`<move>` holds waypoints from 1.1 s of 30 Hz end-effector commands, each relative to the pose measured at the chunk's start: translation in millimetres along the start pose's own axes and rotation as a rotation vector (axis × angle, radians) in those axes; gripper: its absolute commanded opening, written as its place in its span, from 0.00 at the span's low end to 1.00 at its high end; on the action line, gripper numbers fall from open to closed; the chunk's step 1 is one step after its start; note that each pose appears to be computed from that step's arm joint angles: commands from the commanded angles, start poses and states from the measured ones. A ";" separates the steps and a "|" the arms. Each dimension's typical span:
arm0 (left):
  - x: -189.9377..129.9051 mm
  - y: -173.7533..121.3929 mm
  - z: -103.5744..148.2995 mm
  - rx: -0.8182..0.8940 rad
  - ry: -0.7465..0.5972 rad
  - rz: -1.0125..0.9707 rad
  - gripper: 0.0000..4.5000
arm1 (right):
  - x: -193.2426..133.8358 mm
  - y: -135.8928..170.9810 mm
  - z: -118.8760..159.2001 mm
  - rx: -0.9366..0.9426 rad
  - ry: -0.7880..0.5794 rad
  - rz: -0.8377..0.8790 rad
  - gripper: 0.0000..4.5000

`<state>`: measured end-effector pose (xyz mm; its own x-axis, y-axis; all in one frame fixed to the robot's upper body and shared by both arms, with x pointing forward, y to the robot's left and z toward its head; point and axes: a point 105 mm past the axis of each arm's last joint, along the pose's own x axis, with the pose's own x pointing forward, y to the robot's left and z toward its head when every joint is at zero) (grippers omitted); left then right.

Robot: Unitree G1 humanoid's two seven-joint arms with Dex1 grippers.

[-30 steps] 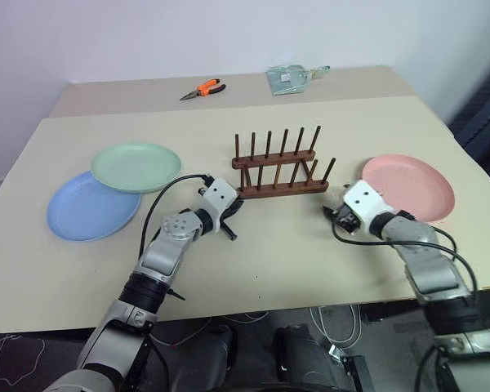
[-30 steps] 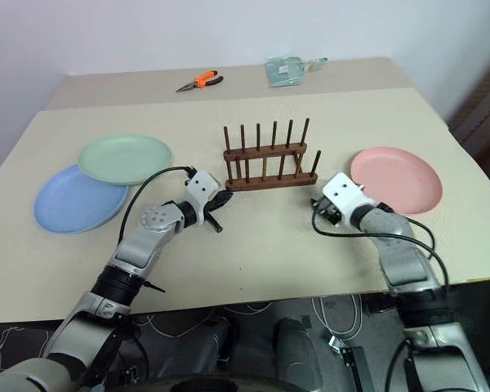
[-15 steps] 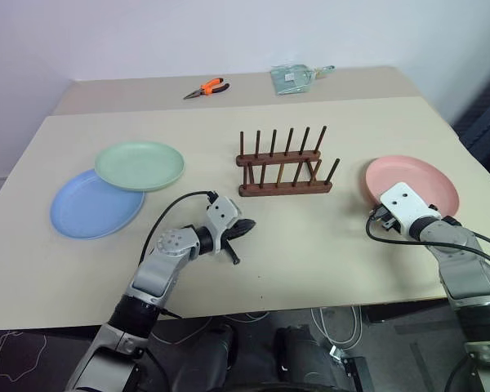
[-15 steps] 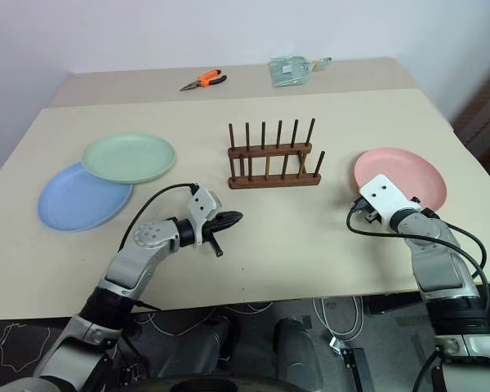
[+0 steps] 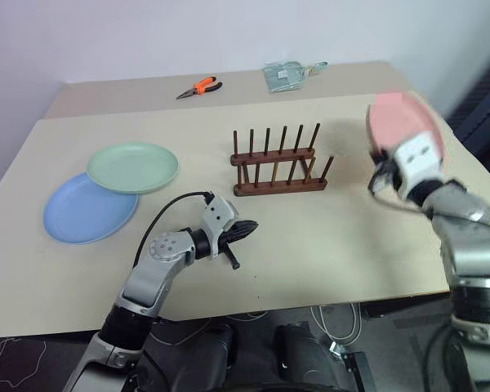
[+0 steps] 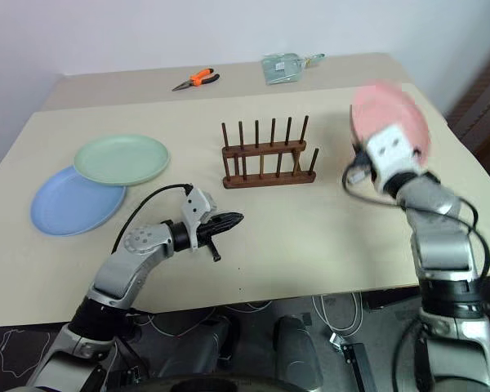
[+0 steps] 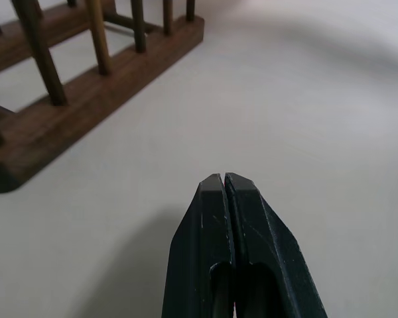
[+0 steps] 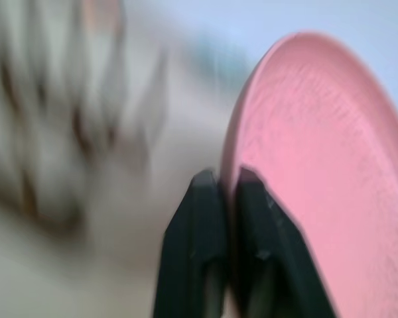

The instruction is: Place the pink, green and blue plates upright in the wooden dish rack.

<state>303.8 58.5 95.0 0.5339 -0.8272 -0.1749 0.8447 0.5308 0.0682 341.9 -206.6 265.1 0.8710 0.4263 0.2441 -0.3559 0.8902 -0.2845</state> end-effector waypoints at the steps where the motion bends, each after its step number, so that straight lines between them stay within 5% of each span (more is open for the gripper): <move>1: -7.5 5.6 12.8 0.017 -0.048 0.019 0.00 | -6.7 23.9 50.3 0.285 -0.197 0.180 0.01; 9: -10.4 7.3 17.2 0.016 -0.068 0.033 0.00 | 1.7 45.3 49.5 0.572 -0.197 0.299 0.01; 18: -9.6 1.2 16.2 0.013 -0.067 0.019 0.00 | 14.5 41.1 26.8 0.682 -0.131 0.301 0.01; 33: -11.4 -2.3 14.5 0.014 -0.060 0.015 0.00 | 19.3 29.0 30.1 0.784 -0.167 0.324 0.01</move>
<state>299.8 68.4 100.8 0.5582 -0.8168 -0.1459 0.8292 0.5555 0.0627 341.1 -164.9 275.5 0.6651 0.6515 0.3650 -0.7461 0.5585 0.3626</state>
